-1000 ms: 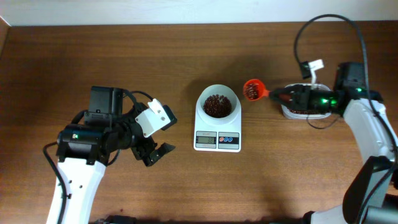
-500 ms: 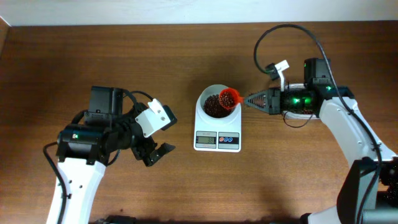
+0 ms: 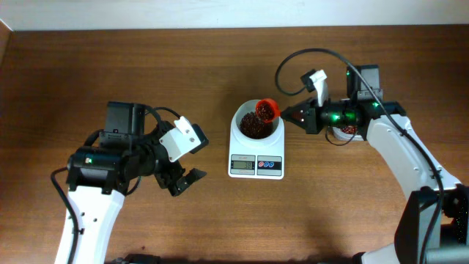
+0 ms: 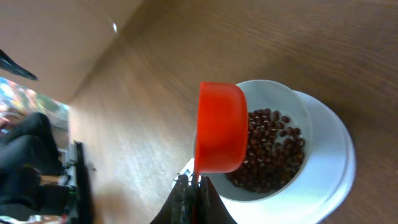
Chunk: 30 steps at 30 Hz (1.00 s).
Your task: Scoop and weigh 50g on scale
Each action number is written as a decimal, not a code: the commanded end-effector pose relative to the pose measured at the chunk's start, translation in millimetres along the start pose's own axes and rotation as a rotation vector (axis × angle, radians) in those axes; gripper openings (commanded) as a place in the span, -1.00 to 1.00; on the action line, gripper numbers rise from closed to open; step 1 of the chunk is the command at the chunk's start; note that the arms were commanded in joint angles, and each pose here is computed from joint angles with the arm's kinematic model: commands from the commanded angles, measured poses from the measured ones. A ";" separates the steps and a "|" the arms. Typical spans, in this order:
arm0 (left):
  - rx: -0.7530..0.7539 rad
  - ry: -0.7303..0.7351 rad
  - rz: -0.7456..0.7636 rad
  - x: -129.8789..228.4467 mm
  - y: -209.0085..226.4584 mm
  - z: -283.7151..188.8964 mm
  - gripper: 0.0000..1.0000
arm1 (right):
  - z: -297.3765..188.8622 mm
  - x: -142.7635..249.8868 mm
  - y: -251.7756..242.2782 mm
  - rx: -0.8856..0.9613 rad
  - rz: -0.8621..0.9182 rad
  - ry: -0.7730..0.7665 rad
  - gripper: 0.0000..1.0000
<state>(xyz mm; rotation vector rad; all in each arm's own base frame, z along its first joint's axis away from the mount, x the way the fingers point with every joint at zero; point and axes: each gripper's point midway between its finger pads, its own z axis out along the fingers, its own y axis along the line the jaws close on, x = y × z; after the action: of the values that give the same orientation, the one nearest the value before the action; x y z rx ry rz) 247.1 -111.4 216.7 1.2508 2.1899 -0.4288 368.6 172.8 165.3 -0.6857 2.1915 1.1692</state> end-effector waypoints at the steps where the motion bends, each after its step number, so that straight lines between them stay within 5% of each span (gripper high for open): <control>1: -0.013 -0.013 0.000 -5.0 3.4 -4.1 0.97 | 6.9 7.1 -14.2 0.085 -0.047 0.039 -0.92; 30: -0.012 -0.014 0.000 -5.1 3.3 -4.1 0.98 | 9.0 -4.3 -15.0 0.093 -0.104 0.005 -0.92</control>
<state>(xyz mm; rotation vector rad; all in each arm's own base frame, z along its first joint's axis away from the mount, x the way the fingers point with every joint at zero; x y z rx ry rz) 247.1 -111.4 216.7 1.2508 2.1899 -0.4288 384.7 170.2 160.2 -0.7316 2.1723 1.0066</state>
